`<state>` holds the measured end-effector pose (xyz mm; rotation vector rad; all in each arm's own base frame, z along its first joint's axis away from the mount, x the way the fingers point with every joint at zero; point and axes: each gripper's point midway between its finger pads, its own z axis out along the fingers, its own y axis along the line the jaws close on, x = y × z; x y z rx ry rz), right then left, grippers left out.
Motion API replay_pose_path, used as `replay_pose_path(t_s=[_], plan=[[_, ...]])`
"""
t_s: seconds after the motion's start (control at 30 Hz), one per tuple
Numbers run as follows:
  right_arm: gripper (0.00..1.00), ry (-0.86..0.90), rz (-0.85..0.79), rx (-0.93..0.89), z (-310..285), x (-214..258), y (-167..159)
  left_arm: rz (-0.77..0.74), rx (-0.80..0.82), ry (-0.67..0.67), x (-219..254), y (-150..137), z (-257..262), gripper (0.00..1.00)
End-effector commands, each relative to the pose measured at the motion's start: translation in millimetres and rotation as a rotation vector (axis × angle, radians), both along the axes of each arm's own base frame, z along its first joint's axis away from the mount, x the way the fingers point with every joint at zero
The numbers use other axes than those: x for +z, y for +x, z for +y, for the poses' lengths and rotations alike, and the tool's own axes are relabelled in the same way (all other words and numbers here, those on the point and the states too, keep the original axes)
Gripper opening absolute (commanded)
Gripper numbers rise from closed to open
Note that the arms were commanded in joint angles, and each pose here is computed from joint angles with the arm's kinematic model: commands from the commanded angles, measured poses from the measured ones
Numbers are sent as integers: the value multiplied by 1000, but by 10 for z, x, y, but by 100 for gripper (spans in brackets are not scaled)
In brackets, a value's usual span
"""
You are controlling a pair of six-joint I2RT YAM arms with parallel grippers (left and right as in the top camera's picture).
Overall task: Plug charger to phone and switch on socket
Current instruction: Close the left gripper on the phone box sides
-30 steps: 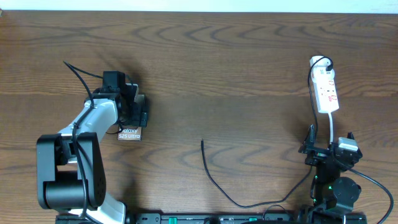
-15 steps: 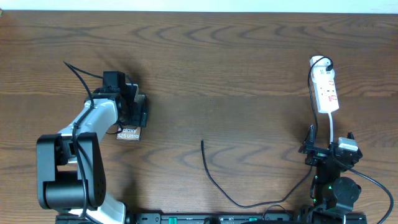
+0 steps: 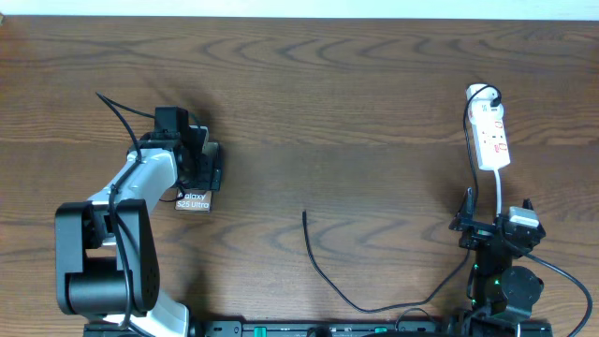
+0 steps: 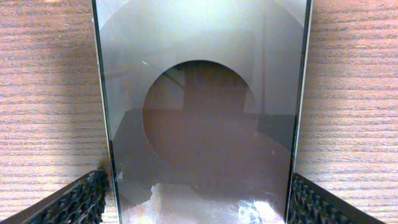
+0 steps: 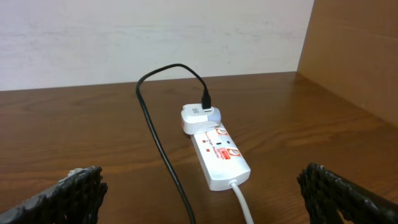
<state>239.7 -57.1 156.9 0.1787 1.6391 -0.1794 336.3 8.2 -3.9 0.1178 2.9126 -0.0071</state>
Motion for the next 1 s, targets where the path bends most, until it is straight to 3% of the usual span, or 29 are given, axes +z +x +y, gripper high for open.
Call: replay_pose_path(t_s=[0.0,0.97], plan=[[99,9,-2,-11,-19,-4,-7,91,-3,7,-200,-221,3,86],[99,9,-2,-11,-19,-4,-7,91,-3,7,-200,-221,3,77]])
